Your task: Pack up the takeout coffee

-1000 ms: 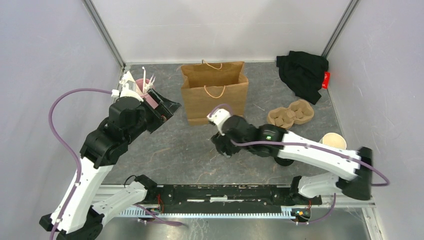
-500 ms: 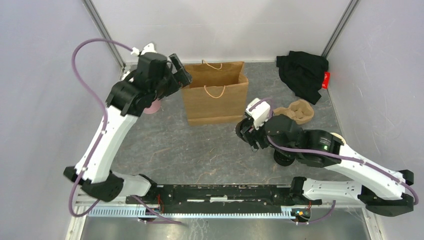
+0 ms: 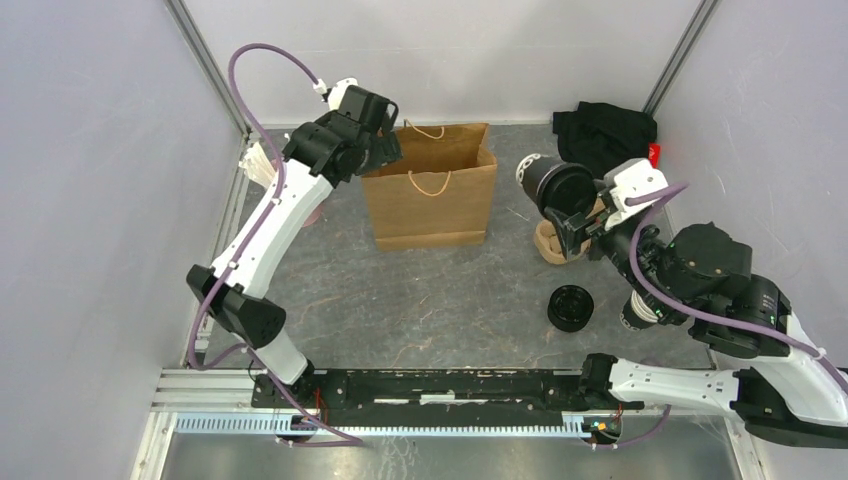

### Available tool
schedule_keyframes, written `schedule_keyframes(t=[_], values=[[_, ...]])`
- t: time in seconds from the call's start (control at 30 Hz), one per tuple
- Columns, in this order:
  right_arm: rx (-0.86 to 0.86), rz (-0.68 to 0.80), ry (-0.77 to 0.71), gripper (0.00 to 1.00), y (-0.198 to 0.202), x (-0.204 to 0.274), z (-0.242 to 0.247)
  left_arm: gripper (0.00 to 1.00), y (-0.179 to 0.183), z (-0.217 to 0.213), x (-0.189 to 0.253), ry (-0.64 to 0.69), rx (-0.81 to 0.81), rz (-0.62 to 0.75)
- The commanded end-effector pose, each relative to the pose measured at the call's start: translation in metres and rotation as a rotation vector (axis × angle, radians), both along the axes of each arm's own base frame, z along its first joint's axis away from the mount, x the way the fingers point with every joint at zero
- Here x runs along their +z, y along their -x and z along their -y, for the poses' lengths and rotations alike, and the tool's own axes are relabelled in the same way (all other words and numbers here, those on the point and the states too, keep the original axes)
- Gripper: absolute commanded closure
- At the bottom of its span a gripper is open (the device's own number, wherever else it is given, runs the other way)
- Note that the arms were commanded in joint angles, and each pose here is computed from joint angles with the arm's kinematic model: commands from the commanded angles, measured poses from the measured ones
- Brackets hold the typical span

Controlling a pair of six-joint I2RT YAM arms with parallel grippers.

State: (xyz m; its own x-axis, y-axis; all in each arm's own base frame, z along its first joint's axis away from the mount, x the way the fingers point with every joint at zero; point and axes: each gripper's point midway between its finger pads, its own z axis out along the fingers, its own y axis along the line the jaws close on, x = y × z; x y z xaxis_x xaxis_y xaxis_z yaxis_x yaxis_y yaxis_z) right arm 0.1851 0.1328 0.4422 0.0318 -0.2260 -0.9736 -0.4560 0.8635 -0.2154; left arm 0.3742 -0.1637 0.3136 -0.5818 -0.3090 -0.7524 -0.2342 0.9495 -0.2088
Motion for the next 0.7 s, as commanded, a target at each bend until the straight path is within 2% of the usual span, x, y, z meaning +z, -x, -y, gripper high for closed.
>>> schedule_keyframes(t=[0.0,0.13,0.33,0.43,0.5,0.67], values=[[-0.113,0.154,-0.019,0.96,-0.015,0.042,0.013,0.08,-0.019,0.003,-0.005,-0.037,0.0,0.014],[-0.101,0.234,-0.042,0.97,-0.019,0.059,0.004,0.14,-0.03,0.009,-0.016,-0.037,0.003,0.014],[-0.128,0.279,0.05,0.95,-0.033,0.06,-0.016,0.28,-0.041,0.015,-0.029,-0.088,-0.055,0.013],[-0.119,0.279,0.098,0.95,-0.04,0.059,-0.03,0.4,-0.045,0.013,-0.036,-0.129,-0.068,0.003],[-0.102,0.278,0.114,0.95,-0.042,0.056,-0.041,0.53,-0.046,0.01,-0.039,-0.155,-0.072,-0.006],[-0.031,0.277,0.142,0.95,-0.045,0.043,-0.066,0.77,-0.045,0.003,-0.038,-0.202,-0.083,0.014]])
